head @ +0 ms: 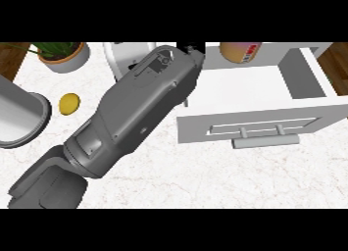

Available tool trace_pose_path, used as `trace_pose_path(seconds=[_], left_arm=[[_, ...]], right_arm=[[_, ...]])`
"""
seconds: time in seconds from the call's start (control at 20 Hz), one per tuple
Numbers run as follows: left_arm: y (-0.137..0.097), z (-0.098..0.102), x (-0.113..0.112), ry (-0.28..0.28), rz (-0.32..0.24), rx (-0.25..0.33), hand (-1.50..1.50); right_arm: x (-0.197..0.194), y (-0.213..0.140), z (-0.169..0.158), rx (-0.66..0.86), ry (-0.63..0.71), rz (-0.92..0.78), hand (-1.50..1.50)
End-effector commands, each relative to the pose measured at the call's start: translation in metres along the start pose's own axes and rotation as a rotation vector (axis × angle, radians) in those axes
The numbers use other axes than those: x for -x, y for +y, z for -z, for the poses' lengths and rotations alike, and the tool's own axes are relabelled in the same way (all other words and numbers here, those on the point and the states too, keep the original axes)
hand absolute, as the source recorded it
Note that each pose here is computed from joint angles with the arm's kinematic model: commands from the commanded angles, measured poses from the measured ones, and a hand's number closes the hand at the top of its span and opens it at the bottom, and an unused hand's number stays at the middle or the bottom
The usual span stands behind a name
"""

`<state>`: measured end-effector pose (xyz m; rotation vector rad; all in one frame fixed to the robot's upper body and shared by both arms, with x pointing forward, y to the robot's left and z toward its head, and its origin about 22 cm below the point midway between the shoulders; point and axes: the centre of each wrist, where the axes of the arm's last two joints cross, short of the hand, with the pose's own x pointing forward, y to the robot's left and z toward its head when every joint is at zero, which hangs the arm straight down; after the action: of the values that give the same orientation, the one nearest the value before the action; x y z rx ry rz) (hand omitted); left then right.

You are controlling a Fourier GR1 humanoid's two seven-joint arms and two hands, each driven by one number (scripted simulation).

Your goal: Pick up the can, place it into the drawer and close the drawer

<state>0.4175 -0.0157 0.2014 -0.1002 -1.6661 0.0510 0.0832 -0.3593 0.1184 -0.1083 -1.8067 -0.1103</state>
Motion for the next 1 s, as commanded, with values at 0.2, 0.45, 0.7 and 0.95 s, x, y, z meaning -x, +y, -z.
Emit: trace_pose_path(seconds=[0.2, 0.45, 0.7, 0.95], left_arm=[[0.008, 0.002, 0.026, 0.022, 0.088, -0.033, -1.50], [0.001, -0.002, 0.026, 0.026, 0.119, -0.087, -1.50], [-0.001, -0.002, 0.025, 0.035, 0.094, -0.121, -1.50], [0.005, -0.002, 0.035, 0.021, 0.083, -0.113, -1.50]], right_arm=[[-0.015, 0.006, 0.010, 0.003, -0.016, -0.021, -1.50], [-0.011, 0.005, 0.013, -0.007, -0.013, -0.004, -1.50], [-0.014, 0.006, 0.008, 0.013, 0.009, -0.005, -1.50], [-0.016, 0.013, 0.015, -0.024, -0.012, -0.015, -1.50]])
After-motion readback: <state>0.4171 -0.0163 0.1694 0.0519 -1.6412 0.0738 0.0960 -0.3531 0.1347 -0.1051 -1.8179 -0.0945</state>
